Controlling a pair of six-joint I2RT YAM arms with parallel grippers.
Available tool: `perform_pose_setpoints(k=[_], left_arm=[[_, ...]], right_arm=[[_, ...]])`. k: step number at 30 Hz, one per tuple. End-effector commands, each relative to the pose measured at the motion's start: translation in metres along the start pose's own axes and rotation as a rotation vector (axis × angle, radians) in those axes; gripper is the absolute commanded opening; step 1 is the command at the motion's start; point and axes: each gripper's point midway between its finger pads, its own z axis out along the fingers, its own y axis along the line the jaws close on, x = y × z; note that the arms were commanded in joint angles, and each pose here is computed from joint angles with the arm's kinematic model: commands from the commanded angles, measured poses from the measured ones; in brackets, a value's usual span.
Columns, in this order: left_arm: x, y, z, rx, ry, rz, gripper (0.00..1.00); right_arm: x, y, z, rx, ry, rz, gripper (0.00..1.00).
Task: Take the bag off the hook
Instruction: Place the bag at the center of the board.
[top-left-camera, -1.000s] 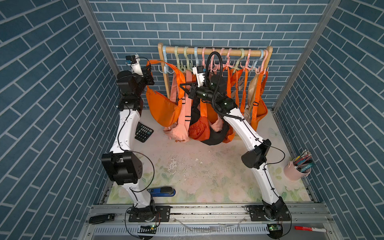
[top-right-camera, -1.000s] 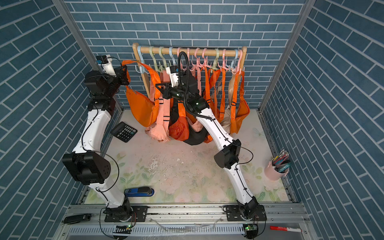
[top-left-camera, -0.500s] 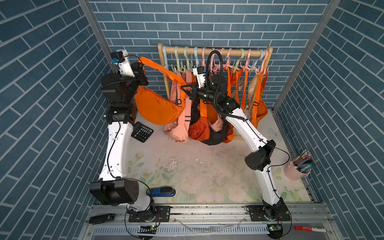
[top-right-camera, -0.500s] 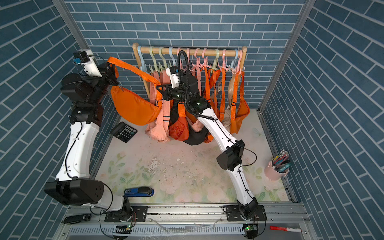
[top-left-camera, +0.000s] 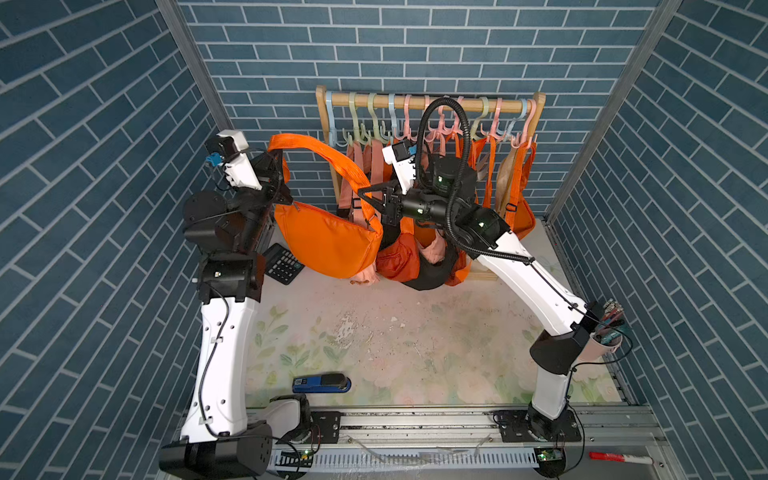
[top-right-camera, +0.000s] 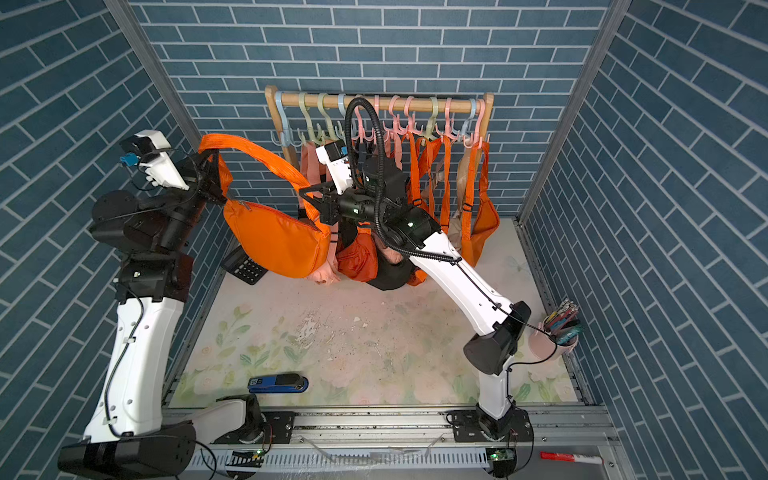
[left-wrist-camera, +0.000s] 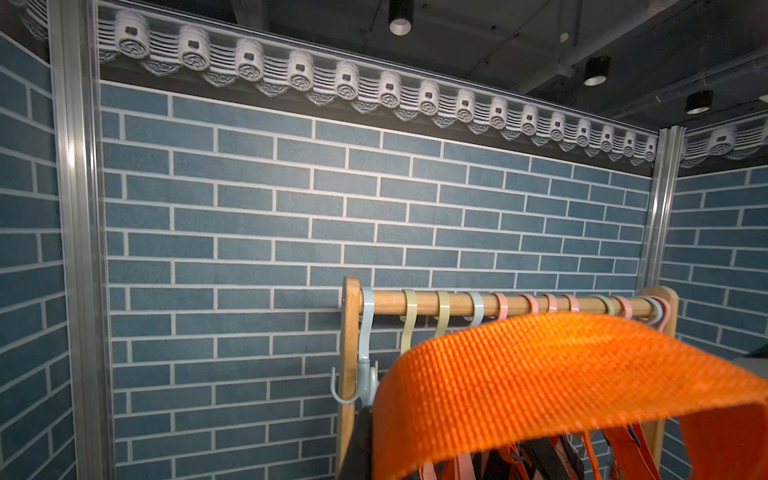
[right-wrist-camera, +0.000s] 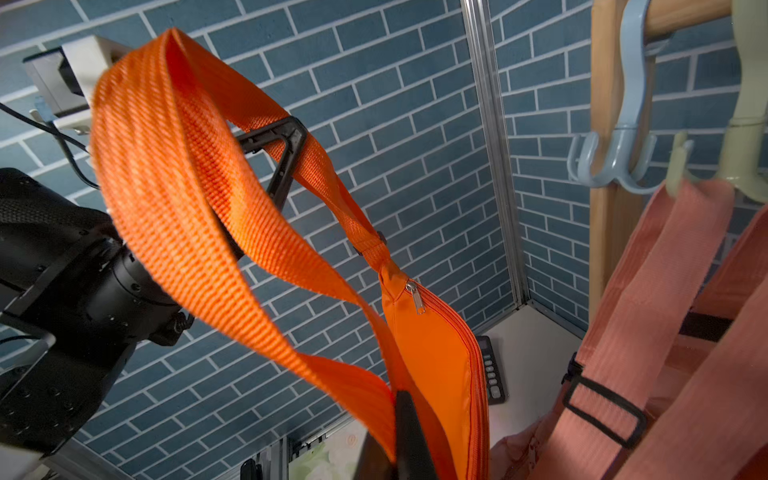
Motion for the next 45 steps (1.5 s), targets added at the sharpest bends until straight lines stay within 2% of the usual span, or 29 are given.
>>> perform_pose_setpoints(k=[1, 7, 14, 19, 27, 33, 38, 45], left_arm=[[-0.007, -0.018, -0.017, 0.05, -0.019, 0.012, 0.0], [0.0, -0.046, -0.05, 0.106, -0.002, 0.029, 0.0], [0.024, -0.066, -0.087, 0.146, 0.043, 0.021, 0.0], [0.066, -0.071, -0.104, 0.158, 0.126, 0.014, 0.0], [0.109, -0.085, -0.135, 0.204, 0.208, -0.019, 0.0], [0.162, -0.08, -0.147, 0.181, 0.321, -0.044, 0.0], [0.19, -0.088, -0.158, 0.207, 0.396, -0.019, 0.0], [0.192, -0.104, -0.167, 0.254, 0.445, 0.062, 0.0]], right_arm=[[-0.005, 0.013, -0.018, 0.027, -0.015, -0.077, 0.0], [0.023, 0.033, -0.043, 0.062, 0.037, -0.129, 0.0], [0.069, 0.046, -0.073, 0.102, 0.098, -0.159, 0.0], [0.104, 0.048, -0.094, 0.137, 0.146, -0.179, 0.0], [0.141, 0.049, -0.121, 0.164, 0.195, -0.172, 0.0], [0.183, 0.027, -0.138, 0.252, 0.254, -0.169, 0.0], [0.193, 0.024, -0.157, 0.281, 0.24, -0.145, 0.0], [0.193, 0.026, -0.18, 0.304, 0.232, -0.139, 0.0]])
